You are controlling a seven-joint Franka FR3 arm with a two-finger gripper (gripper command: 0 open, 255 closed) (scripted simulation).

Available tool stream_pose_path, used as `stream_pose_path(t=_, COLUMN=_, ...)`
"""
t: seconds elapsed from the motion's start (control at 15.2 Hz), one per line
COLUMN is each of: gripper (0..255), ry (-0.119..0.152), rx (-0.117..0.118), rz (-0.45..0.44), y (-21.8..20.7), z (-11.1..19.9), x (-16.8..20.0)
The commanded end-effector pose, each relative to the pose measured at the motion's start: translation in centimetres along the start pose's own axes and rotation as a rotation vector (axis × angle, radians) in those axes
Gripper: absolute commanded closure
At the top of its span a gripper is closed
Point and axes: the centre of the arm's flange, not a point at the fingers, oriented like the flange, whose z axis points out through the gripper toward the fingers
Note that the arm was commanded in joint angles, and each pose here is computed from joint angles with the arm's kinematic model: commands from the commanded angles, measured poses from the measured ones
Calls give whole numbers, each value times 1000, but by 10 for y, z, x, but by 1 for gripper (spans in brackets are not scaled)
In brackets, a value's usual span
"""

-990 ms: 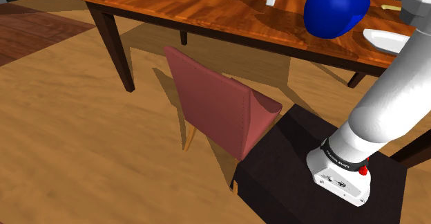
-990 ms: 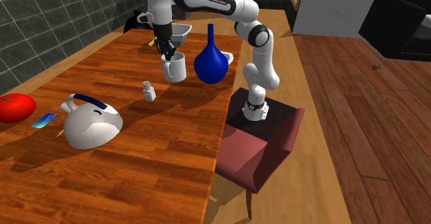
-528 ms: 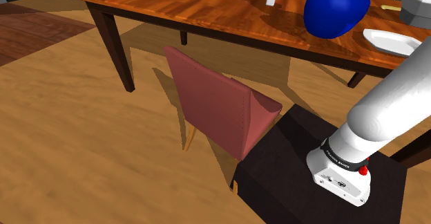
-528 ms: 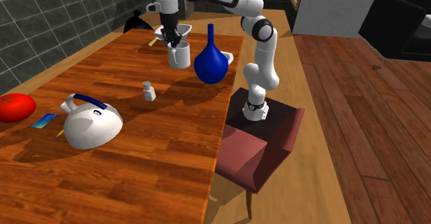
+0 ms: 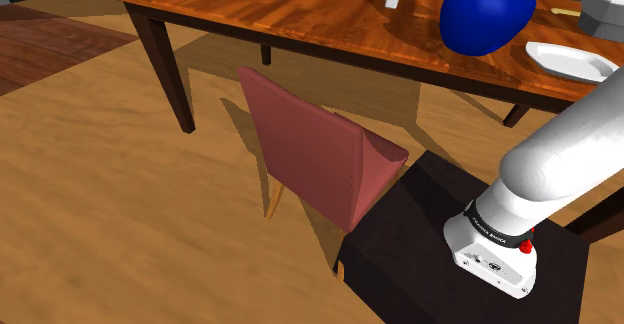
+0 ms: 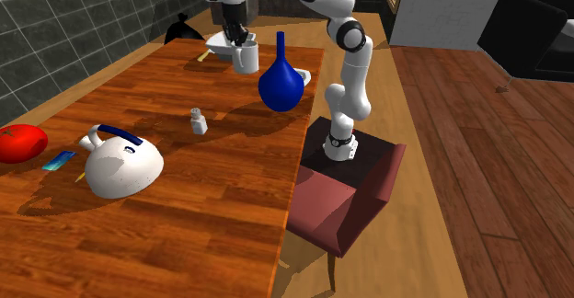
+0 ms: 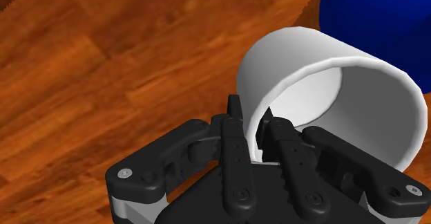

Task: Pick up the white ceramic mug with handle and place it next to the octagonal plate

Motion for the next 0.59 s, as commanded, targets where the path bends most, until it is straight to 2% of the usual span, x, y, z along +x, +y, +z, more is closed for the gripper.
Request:
stream_pose_path(t=0.0, gripper=255, ry=0, rx=0, rz=-2, y=13, z=-7, x=-23)
stream_pose_path(t=0.53, gripper=255, ry=0, rx=0, rz=-2, y=73, z=-32, x=-107)
